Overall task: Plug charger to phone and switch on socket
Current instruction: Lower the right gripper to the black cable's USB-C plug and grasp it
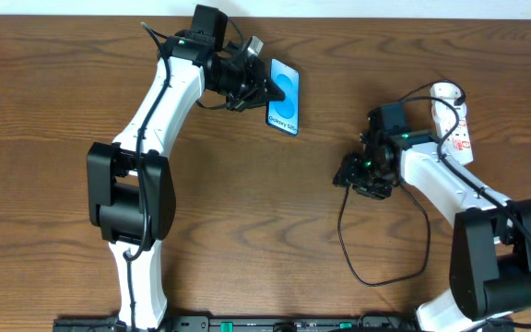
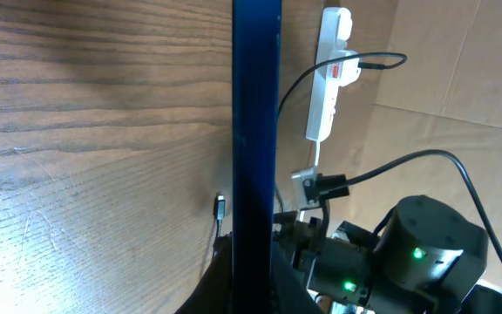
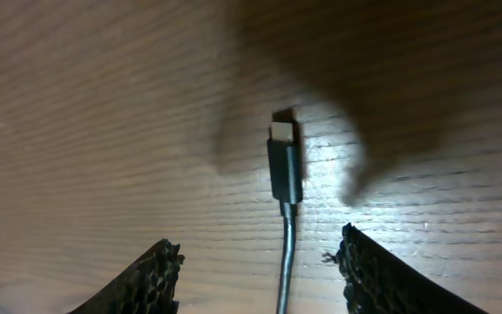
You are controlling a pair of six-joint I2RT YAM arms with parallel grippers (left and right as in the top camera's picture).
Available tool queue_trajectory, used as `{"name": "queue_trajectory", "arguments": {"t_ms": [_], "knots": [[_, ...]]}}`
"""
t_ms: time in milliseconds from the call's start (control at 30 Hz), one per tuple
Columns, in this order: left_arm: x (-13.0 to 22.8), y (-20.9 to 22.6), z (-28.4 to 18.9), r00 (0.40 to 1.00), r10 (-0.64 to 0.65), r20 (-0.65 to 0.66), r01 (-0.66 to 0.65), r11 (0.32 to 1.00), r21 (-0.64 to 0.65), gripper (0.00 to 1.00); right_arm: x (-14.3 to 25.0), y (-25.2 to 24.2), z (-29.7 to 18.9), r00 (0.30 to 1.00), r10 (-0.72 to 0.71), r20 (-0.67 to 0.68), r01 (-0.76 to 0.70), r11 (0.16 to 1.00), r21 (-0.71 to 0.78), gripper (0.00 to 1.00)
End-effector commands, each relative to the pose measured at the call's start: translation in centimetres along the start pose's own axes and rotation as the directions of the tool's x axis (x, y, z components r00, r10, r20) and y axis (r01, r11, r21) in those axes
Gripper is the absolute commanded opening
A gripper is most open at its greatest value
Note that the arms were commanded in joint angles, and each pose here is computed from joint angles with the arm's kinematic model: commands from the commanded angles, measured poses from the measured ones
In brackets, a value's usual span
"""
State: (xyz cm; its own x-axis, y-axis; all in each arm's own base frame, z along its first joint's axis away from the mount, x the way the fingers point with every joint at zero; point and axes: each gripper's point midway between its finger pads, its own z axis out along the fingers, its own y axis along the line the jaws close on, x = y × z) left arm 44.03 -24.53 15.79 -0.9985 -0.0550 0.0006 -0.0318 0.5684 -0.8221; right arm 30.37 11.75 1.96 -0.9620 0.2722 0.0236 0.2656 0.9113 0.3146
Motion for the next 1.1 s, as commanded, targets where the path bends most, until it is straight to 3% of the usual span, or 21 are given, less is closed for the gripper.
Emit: {"name": "queue_trajectory", "arguments": {"t_ms": [0, 633, 867, 1067], "knots": [[0.3, -1.5, -1.1, 0.999, 0.040, 0.011, -0.040, 0.999, 0.026, 0.07, 0.2, -0.8, 0.8, 1.000, 0.011, 0.001, -0.011, 0.998, 0.059, 0.56], [0.5, -1.4, -1.1, 0.999, 0.032, 0.006, -0.032, 0.999, 0.024, 0.07, -0.3, -1.0, 0.8, 1.000, 0.014, 0.027, -0.016, 0.997, 0.075, 0.52], [0.5, -1.4, -1.1, 0.999, 0.032, 0.006, -0.032, 0.999, 0.024, 0.07, -0.2, -1.2, 1.1, 0.999, 0.009, 0.033, -0.012, 0.996, 0.084, 0.55], [0.5, -1.4, -1.1, 0.999, 0.032, 0.006, -0.032, 0.999, 0.024, 0.07, 0.4, -1.8, 2.0, 0.999, 0.031, 0.030, -0.033, 0.996, 0.085, 0.49]]}}
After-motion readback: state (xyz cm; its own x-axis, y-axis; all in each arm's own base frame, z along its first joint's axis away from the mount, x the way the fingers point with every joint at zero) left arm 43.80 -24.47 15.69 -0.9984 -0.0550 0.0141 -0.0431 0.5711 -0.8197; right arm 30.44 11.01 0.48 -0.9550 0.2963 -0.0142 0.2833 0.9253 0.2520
